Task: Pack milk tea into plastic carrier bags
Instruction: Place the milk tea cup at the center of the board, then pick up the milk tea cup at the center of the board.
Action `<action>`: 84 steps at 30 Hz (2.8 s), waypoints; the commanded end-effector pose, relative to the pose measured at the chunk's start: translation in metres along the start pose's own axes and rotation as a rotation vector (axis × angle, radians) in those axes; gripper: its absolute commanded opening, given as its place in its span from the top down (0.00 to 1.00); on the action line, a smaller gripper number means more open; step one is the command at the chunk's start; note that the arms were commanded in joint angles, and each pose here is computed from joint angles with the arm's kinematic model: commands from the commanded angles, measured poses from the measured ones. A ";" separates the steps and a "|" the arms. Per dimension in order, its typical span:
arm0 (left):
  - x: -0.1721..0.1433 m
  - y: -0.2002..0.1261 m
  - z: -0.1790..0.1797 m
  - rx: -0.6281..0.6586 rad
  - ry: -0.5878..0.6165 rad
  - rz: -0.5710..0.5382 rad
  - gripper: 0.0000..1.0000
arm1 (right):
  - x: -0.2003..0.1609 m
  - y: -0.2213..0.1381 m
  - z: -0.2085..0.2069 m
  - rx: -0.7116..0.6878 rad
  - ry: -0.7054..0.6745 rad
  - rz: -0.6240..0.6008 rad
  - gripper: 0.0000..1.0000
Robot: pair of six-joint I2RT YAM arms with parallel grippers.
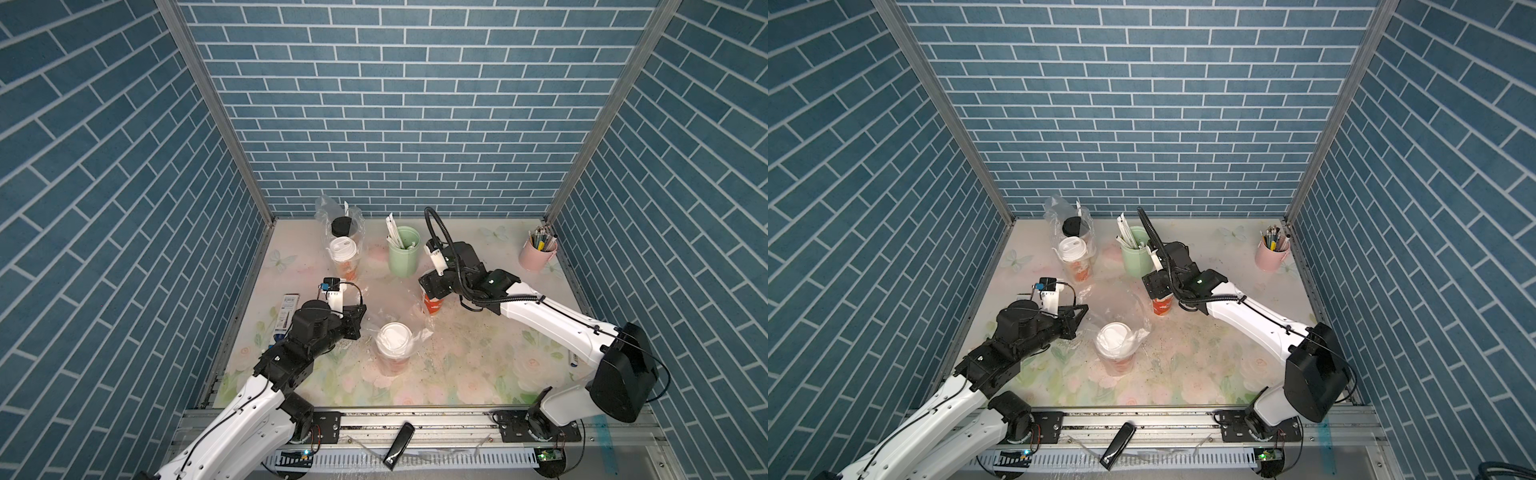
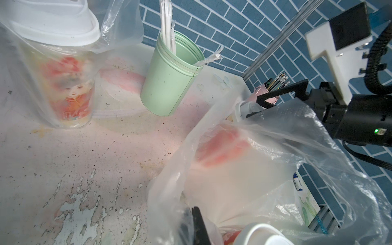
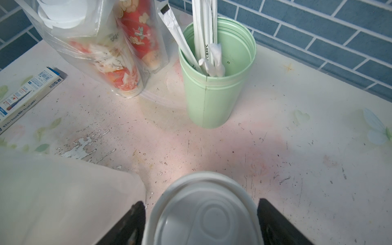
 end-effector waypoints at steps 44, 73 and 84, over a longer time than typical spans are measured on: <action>0.013 0.002 -0.002 0.052 0.048 0.012 1.00 | 0.015 -0.012 -0.007 0.111 0.031 0.456 0.04; 0.012 0.000 0.000 0.064 0.055 0.006 1.00 | 0.008 0.001 -0.010 0.076 0.026 0.542 0.18; 0.012 -0.001 0.000 0.060 0.059 0.003 1.00 | 0.002 0.006 -0.002 0.031 -0.032 0.588 0.17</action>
Point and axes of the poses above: each gripper's point midway between its finger pads, its own y axis out along the fingers, its own z axis along the line the jaws close on, x = y × z, the point moved 8 cm from there along -y, back along the fingers, and after that the axes turned 3 degrees about y, right-handed, at the moved point
